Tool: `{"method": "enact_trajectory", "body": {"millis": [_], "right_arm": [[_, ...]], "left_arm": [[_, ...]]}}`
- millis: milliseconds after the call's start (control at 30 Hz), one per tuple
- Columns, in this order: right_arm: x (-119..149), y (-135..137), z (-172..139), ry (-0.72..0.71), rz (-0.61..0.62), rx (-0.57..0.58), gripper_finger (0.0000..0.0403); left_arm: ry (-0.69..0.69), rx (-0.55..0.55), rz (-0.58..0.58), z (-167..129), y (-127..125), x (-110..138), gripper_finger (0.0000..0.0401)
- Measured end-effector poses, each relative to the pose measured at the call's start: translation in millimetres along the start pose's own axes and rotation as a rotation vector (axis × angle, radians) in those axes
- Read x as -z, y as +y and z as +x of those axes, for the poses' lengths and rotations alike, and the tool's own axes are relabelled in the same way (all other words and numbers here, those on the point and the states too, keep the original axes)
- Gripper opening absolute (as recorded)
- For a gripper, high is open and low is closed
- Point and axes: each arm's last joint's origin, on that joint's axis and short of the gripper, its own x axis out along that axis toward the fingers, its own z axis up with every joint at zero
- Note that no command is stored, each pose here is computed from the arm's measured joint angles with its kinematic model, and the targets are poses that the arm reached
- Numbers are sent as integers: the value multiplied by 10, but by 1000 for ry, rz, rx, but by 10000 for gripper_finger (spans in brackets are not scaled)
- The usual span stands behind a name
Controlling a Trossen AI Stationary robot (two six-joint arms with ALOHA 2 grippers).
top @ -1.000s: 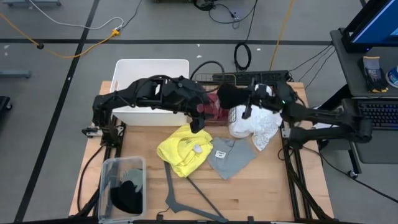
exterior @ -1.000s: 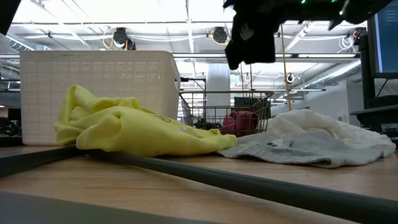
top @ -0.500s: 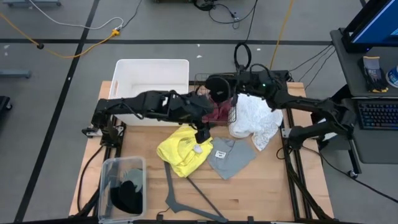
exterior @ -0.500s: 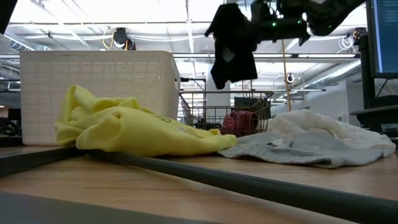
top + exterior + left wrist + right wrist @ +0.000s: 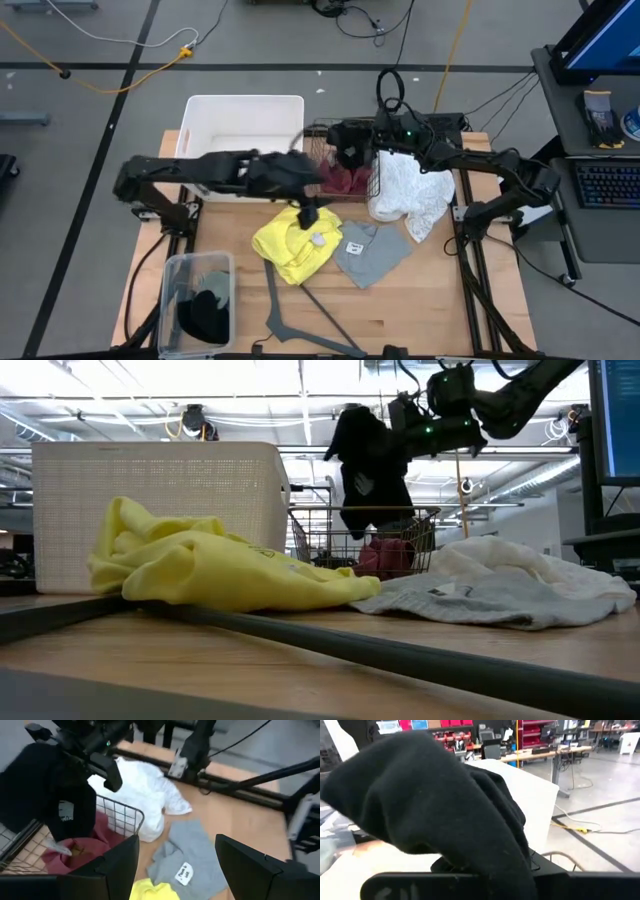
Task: Pick & Place Cloths
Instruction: Put the black underwear into the wire basket
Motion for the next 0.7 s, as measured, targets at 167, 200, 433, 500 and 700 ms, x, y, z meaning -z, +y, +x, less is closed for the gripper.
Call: {"method": "enact_trajectory", "body": {"millis": [167, 200, 433, 500, 700], "right_arm": [[77, -23, 44, 25, 10, 3, 10], [96, -28, 54, 33, 13, 3, 10], [300, -82, 155, 97, 38, 10, 10], [357, -92, 175, 123, 48, 11, 10], [532, -133, 248, 172, 67, 15, 11]], "left_arm": [[-82, 42, -13, -228, 73, 273, 267], [-103, 55, -17, -260, 73, 315, 267], [-145, 67, -53, -586, 145, 709, 267], [-196, 73, -63, -669, 147, 757, 267], [-246, 78, -64, -892, 164, 902, 266]]}}
